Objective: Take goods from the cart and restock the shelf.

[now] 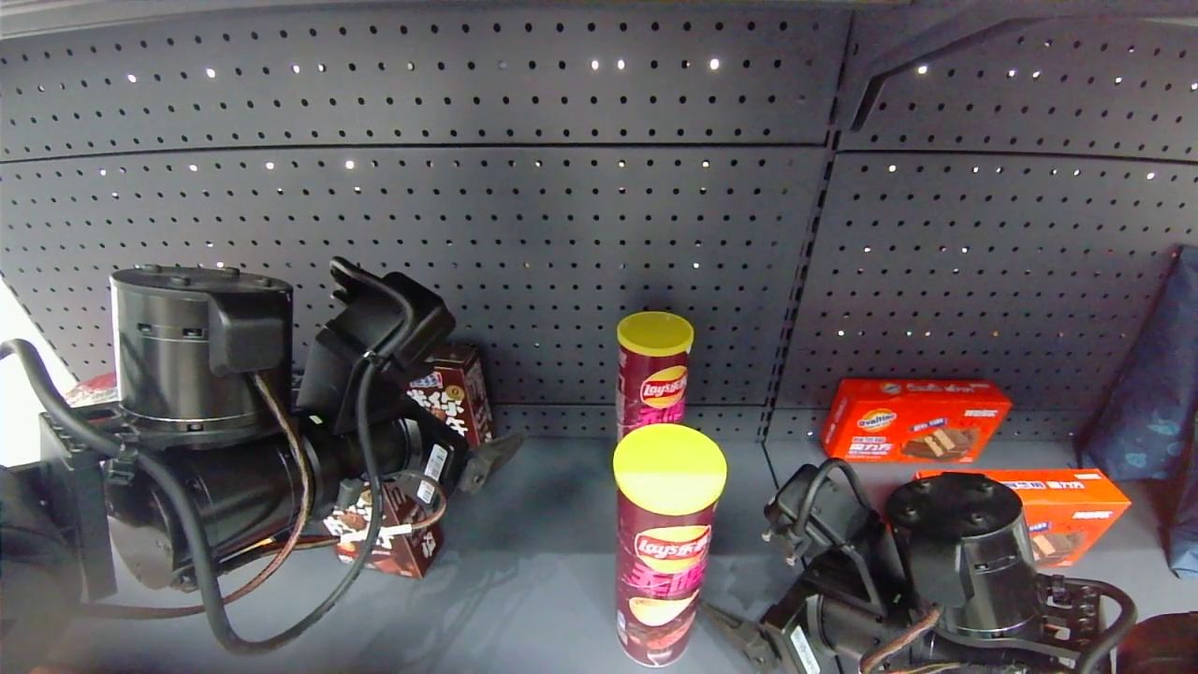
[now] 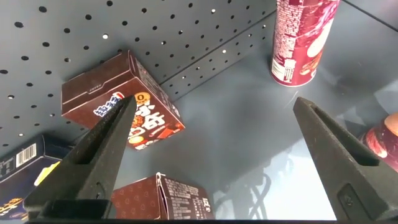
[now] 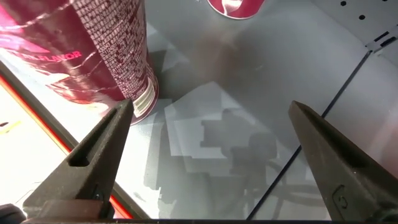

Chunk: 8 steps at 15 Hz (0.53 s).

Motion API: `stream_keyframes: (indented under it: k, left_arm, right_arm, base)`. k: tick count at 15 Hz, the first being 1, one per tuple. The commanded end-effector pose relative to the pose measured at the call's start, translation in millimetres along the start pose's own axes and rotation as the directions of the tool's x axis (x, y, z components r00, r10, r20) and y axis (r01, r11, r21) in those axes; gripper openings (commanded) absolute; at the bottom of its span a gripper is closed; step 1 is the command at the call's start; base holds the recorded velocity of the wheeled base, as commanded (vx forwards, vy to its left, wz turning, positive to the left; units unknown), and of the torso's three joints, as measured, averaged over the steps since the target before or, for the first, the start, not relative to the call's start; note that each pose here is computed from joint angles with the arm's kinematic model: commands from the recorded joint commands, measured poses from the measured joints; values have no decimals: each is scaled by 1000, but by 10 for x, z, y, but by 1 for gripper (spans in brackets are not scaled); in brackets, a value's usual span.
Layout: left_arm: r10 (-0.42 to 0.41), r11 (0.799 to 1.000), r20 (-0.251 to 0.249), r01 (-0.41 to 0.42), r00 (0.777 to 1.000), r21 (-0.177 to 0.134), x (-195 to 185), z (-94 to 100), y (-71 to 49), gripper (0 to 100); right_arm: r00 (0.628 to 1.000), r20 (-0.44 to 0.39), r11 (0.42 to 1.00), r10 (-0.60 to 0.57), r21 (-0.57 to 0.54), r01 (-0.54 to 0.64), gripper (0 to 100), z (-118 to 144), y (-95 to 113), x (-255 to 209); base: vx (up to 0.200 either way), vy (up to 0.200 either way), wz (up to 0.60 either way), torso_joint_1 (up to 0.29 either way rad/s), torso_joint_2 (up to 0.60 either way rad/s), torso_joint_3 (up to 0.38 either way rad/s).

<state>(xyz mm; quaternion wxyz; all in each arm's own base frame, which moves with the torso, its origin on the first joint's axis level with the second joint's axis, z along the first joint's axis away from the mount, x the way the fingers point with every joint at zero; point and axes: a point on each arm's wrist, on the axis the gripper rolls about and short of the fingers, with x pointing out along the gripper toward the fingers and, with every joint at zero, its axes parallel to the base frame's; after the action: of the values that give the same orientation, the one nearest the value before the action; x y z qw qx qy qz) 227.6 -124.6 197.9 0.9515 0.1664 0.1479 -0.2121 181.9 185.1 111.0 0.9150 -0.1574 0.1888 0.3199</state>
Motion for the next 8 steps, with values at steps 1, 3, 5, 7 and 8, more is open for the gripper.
stream_keyframes:
  k: [1,3,5,7,8]
  left_arm:
    - [-2,1000,-2,2,1000,1,6,-5,-6,100]
    - [-3,1000,-8,3,1000,2,1,-27,-11,100]
    - [-5,1000,-16,5,1000,3,-3,-51,-16,100]
    - [-5,1000,-19,5,1000,3,-16,-66,-18,100]
    - [-3,1000,-10,3,1000,2,-28,-48,-12,100]
  right_arm:
    - [1000,-2,1000,0,-1,0,100,-3,2,5]
    - [1000,-2,1000,0,-1,0,100,-5,1,1]
    - [1000,0,1000,0,1,0,100,-3,1,1]
    - [1000,9,1000,-7,5,7,100,4,-12,-44]
    - [1000,21,1000,-11,9,11,100,23,-23,-74]
  base:
    - [0,0,0,0,0,0]
    - [0,0,0,0,0,0]
    - [0,0,0,0,0,0]
    - [0,0,0,0,0,0]
    - [0,0,0,0,0,0]
